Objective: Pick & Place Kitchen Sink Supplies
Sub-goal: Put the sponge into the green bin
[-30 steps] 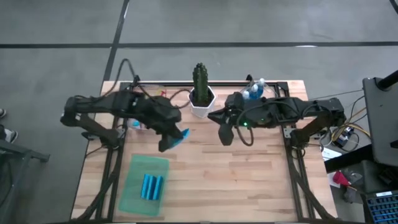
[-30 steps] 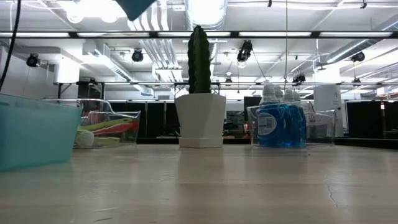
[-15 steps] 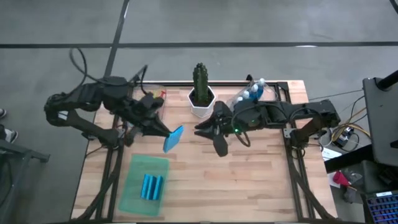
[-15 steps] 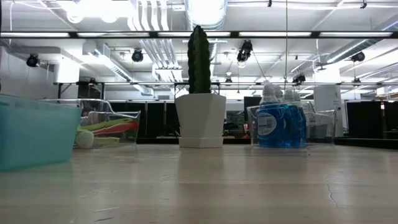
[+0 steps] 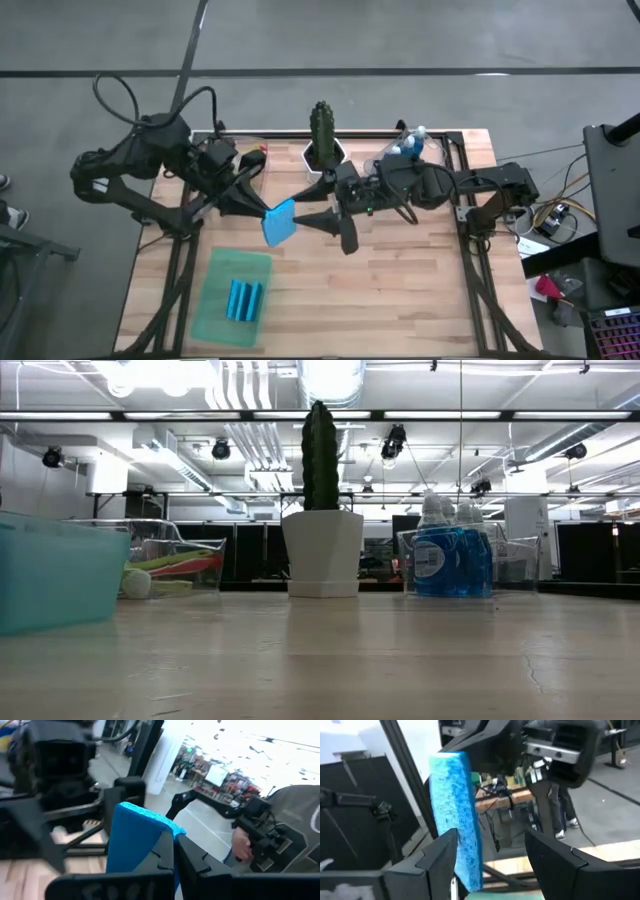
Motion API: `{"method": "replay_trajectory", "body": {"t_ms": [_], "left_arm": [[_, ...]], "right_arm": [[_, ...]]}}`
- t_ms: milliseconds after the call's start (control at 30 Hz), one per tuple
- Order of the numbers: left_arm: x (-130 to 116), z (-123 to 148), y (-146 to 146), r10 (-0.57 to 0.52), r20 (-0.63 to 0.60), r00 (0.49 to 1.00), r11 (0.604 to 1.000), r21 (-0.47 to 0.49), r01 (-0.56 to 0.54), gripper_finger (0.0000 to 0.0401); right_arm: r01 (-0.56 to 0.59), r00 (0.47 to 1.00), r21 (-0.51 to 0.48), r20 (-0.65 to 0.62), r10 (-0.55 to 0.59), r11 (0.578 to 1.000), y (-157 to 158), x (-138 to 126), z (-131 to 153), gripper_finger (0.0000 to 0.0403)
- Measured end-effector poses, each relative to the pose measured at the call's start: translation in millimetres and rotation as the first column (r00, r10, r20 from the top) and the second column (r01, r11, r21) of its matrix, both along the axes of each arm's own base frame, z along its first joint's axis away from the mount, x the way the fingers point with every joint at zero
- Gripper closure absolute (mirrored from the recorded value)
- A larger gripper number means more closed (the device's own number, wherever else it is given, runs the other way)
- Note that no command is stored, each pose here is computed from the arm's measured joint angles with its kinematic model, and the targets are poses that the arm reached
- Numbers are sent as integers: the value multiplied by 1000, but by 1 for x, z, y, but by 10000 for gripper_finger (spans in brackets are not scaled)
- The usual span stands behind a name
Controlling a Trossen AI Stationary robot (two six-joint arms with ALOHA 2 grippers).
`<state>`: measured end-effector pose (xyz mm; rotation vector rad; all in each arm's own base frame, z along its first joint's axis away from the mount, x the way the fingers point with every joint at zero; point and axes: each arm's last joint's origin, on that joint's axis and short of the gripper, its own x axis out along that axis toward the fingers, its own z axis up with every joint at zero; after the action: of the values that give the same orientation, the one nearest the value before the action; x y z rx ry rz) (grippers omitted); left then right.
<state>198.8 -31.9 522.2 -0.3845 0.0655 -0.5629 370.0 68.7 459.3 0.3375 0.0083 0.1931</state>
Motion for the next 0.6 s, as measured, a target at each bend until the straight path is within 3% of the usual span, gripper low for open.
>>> {"method": "replay_trajectory", "body": {"t_ms": [300,600], "left_arm": [[3,1,0,-6,20,1000,1000,7,6,399],[3,2,1,52,41,998,998,23,-53,397]], "right_arm": [[-90,993,7,78,90,996,1,1,6,190],[-102,991,8,89,101,995,1,1,7,245]]}}
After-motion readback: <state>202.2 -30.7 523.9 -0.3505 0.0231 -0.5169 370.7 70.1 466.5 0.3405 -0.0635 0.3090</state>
